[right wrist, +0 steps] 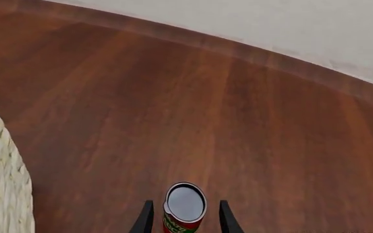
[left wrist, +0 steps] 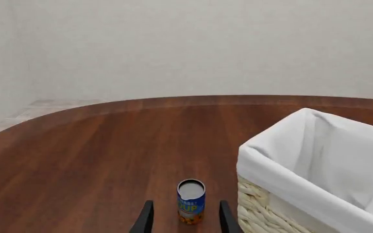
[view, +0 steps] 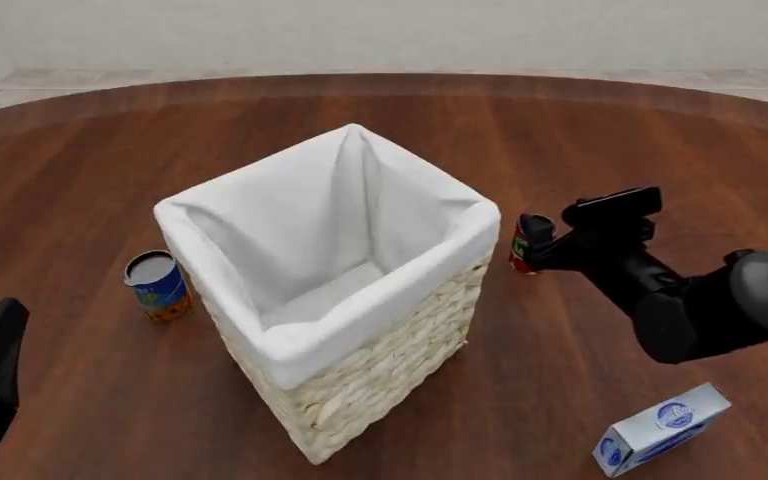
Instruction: Pick up the tomato sauce, and put it in the basket.
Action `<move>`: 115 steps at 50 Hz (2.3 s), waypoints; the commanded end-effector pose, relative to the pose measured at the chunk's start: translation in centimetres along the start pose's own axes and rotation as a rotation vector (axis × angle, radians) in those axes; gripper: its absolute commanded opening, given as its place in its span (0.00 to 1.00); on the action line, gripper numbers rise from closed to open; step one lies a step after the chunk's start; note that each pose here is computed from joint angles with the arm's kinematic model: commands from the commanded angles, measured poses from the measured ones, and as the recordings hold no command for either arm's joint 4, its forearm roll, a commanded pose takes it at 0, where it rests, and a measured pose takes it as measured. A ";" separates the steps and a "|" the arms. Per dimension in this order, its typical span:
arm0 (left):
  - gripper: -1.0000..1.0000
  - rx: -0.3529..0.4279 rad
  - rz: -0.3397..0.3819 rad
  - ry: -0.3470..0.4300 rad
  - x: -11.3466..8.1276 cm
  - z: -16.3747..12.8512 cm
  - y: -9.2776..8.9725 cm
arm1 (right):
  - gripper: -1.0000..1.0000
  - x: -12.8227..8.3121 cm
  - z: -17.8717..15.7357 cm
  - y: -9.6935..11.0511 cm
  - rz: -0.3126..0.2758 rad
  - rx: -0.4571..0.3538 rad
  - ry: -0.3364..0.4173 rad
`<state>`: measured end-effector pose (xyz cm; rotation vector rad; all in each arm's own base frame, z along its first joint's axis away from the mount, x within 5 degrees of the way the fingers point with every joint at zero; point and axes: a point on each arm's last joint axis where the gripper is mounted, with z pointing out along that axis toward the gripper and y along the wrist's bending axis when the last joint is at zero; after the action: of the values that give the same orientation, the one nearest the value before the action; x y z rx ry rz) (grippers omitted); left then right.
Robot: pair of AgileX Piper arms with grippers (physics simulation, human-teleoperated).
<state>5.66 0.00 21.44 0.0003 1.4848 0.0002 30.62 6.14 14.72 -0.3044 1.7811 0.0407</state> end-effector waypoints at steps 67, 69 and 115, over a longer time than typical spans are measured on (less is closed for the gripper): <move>1.00 0.000 0.000 0.000 0.0 0.0 0.0 | 1.00 4.3 4.4 0.5 0.023 -0.008 0.080; 1.00 0.000 0.000 0.000 0.0 0.0 0.0 | 1.00 4.4 4.5 0.5 0.025 -0.007 0.083; 1.00 0.000 0.000 0.000 0.0 0.0 0.0 | 0.00 1.4 2.1 -0.1 0.024 0.006 0.033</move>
<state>5.66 0.00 21.44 0.0002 1.4848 0.0002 33.16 6.32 11.00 -0.2939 1.8449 0.0428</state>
